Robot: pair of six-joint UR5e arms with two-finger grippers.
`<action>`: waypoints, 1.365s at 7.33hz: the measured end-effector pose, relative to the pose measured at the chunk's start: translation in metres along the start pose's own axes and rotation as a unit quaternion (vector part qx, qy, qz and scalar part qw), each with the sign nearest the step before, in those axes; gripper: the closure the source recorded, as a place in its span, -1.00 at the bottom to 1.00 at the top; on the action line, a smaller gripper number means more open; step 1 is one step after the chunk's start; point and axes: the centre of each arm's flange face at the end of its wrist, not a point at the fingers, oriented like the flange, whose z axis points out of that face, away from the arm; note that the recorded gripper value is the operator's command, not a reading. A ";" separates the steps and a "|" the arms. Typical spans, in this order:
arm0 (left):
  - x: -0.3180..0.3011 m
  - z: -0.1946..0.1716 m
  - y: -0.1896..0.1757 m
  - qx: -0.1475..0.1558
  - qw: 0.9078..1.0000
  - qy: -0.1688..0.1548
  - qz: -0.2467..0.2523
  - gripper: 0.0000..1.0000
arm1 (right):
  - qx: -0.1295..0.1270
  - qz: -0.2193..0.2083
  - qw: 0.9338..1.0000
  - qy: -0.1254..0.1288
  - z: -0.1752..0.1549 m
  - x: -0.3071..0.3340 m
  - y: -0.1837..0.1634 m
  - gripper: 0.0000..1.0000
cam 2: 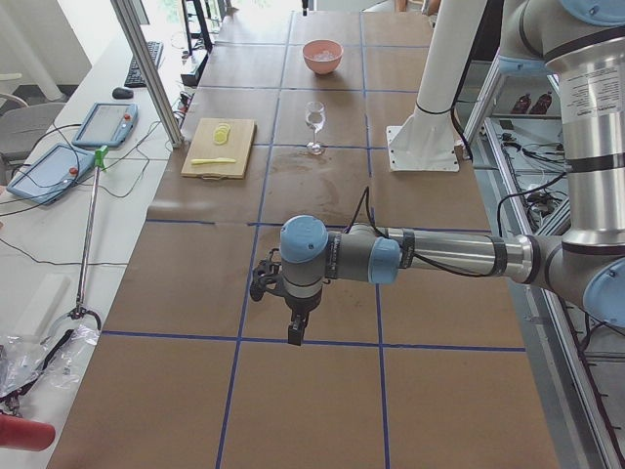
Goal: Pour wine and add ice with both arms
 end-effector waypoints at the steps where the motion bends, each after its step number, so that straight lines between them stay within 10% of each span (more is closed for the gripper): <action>1: 0.000 0.000 0.000 0.000 1.000 0.000 0.001 -1.00 | -0.002 0.002 1.000 0.000 0.000 -0.001 -0.001 -1.00; 10: 0.000 0.001 0.000 -0.001 1.000 0.001 0.000 -1.00 | -0.030 0.026 0.999 0.001 0.009 0.000 0.001 -1.00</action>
